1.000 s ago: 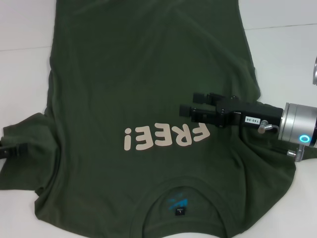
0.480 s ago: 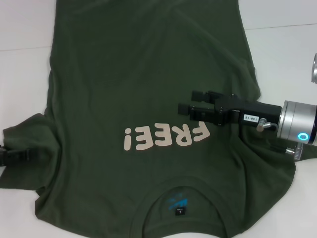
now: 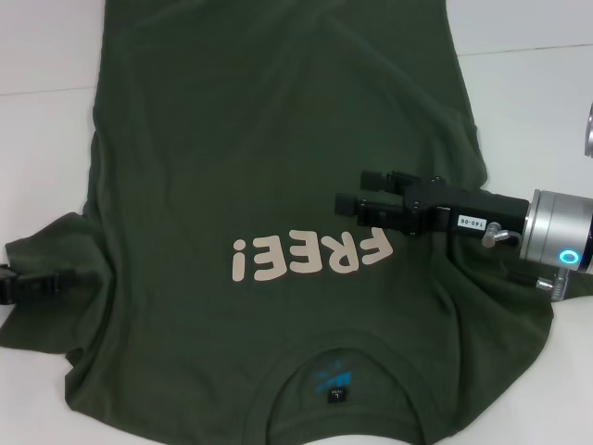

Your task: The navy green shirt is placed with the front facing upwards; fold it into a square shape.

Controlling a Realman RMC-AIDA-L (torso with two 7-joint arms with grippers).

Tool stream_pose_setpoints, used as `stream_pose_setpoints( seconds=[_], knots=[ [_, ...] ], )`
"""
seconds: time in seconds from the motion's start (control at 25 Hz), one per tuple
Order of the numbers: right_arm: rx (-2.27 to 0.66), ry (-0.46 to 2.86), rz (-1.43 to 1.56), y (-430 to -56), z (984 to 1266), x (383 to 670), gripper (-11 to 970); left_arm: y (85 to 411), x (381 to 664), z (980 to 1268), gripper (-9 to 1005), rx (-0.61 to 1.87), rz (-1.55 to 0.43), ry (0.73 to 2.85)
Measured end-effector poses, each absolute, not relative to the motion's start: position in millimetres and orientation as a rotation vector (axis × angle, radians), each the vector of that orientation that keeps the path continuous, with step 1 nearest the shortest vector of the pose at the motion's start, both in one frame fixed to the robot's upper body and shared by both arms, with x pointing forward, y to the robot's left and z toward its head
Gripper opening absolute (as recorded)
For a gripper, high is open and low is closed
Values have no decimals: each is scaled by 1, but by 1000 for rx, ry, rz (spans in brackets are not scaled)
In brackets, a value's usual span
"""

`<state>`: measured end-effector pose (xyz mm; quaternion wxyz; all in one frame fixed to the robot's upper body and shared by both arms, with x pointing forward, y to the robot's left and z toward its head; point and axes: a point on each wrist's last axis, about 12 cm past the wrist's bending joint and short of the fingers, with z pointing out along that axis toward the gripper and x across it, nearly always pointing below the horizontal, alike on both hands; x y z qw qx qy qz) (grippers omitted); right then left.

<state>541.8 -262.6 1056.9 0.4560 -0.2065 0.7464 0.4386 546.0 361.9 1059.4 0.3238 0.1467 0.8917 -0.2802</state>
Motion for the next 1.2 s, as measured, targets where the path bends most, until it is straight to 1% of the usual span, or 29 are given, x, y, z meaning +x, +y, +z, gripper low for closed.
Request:
stream_pose_setpoints(
  seconds=[0.48,0.92,1.04,1.2],
  knots=[
    [-508,1841,1081,-262,1056,541,896,366,546,1061,917,376,-716,2333],
    [-503,1844,1081,-262,1055,540,896,368,546,1060,856,344,-703,2343],
    [-503,1844,1081,-262,1055,540,896,369,546,1059,656,325,-692,2356],
    [-503,1843,1081,-262,1055,541,895,371,545,1058,462,317,-690,2359]
  ],
)
